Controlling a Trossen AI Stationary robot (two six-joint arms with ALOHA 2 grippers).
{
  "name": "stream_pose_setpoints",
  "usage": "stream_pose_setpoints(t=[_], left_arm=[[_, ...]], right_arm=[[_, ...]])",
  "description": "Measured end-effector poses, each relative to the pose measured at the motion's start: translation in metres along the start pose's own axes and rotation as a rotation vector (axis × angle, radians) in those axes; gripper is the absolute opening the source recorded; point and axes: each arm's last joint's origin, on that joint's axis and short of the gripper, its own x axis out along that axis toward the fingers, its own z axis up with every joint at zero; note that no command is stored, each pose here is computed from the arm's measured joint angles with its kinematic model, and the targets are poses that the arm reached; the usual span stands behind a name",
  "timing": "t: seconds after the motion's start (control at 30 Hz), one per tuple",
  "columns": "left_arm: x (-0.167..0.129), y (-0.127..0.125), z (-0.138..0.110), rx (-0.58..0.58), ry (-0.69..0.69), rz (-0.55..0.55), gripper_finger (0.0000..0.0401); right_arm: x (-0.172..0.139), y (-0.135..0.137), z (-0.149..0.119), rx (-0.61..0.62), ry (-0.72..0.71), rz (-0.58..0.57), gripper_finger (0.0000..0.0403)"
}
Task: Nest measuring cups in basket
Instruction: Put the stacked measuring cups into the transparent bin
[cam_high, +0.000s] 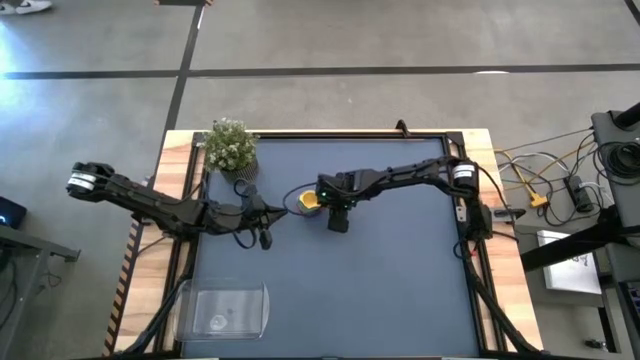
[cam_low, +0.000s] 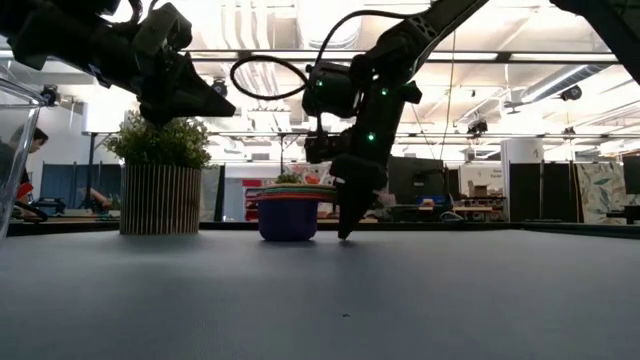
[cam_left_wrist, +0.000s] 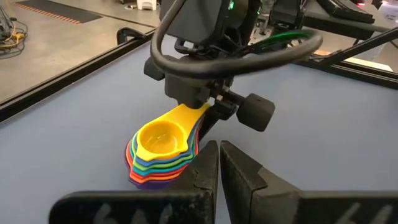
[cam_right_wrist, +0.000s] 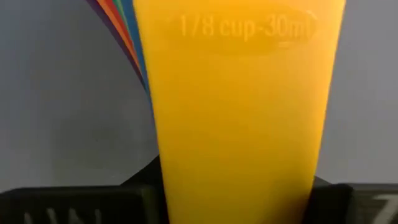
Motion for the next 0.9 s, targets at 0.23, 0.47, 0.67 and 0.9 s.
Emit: stream_pose_setpoints(t=[0.23, 0.47, 0.67, 0.9], left_arm=[[0.000, 0.000, 0.000, 0.000, -0.001, 0.000, 0.0000], [0.000, 0.000, 0.000, -0.002, -0.001, -0.002, 0.0000], [0.000, 0.000, 0.000, 0.000, -0.001, -0.002, 0.0000], [-0.001, 0.000, 0.001, 0.007, -0.003, -0.003, 0.0000]], right_arm=[[-0.015, -0.002, 0.006, 0.007, -0.043, 0.009, 0.0137], [-0.018, -0.002, 0.010, 0.018, -0.057, 0.024, 0.0241], [-0.018, -0.005, 0.011, 0.003, -0.070, 0.018, 0.0253], [-0.018, -0.004, 0.013, -0.032, -0.087, 0.016, 0.0154]])
